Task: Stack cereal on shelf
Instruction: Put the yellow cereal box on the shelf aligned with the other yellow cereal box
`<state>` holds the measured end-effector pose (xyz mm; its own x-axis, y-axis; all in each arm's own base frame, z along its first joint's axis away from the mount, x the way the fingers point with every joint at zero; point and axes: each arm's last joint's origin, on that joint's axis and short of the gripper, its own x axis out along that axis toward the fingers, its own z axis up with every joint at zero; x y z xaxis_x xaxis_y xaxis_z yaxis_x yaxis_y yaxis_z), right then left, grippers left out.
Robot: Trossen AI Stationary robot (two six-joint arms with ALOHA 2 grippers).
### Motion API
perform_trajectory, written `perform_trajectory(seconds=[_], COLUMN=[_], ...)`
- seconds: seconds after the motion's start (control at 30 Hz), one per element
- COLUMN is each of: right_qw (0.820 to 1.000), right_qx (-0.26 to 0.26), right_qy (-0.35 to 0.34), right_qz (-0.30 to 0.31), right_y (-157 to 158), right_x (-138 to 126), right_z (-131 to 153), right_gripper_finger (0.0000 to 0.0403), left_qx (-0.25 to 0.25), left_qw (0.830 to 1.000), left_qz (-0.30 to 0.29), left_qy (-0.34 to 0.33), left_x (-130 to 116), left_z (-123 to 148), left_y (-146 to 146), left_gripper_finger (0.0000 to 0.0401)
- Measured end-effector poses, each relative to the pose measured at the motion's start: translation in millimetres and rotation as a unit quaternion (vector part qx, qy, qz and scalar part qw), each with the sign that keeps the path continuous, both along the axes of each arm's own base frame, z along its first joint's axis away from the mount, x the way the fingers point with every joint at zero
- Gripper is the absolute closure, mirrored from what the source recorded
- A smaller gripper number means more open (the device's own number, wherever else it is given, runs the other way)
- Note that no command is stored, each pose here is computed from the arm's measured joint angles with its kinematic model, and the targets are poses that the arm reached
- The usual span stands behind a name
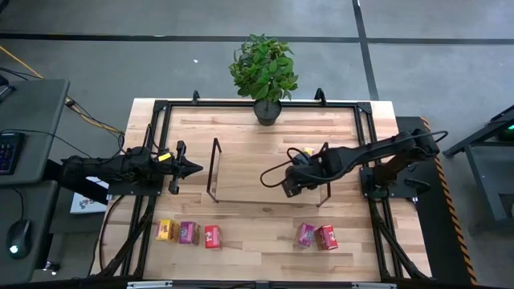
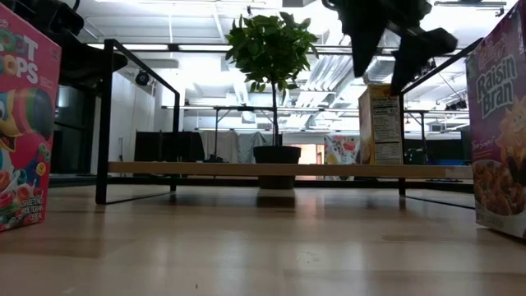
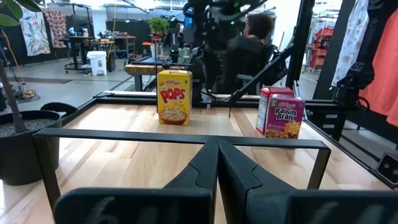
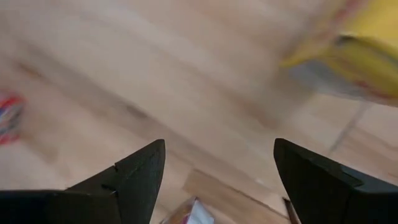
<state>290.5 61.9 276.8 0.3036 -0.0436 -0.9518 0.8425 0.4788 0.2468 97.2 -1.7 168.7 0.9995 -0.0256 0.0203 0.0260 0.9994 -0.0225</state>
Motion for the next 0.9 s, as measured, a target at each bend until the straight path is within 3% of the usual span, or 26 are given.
perform_trajectory(seconds=[0.17, 0.4, 0.53, 0.7, 0.9], right_qw=[0.993, 0.954, 0.928, 0.881, 0.848], right_qx=[-0.030, -0.197, -0.288, -0.403, -0.475], right_qy=[-0.061, -0.137, -0.164, -0.199, -0.199], right_qz=[0.100, 0.181, 0.174, 0.145, 0.125], right_y=[19, 61, 82, 98, 99], right_x=[-1, -12, -25, -38, -45], right_z=[11, 22, 25, 30, 32], right_gripper_finger=[0.0110, 0.0110, 0.0110, 0.0110, 0.0110], left_qx=[0.000, 0.000, 0.000, 0.000, 0.000], left_qw=[1.000, 1.000, 1.000, 1.000, 1.000], left_qz=[0.000, 0.000, 0.000, 0.000, 0.000], left_qy=[0.000, 0.000, 0.000, 0.000, 0.000], left_x=[0, 0, 0, 0, 0], left_z=[0, 0, 0, 0, 0], left_y=[0, 0, 0, 0, 0], left_gripper_finger=[0.0401, 0.0401, 0.0401, 0.0401, 0.0401])
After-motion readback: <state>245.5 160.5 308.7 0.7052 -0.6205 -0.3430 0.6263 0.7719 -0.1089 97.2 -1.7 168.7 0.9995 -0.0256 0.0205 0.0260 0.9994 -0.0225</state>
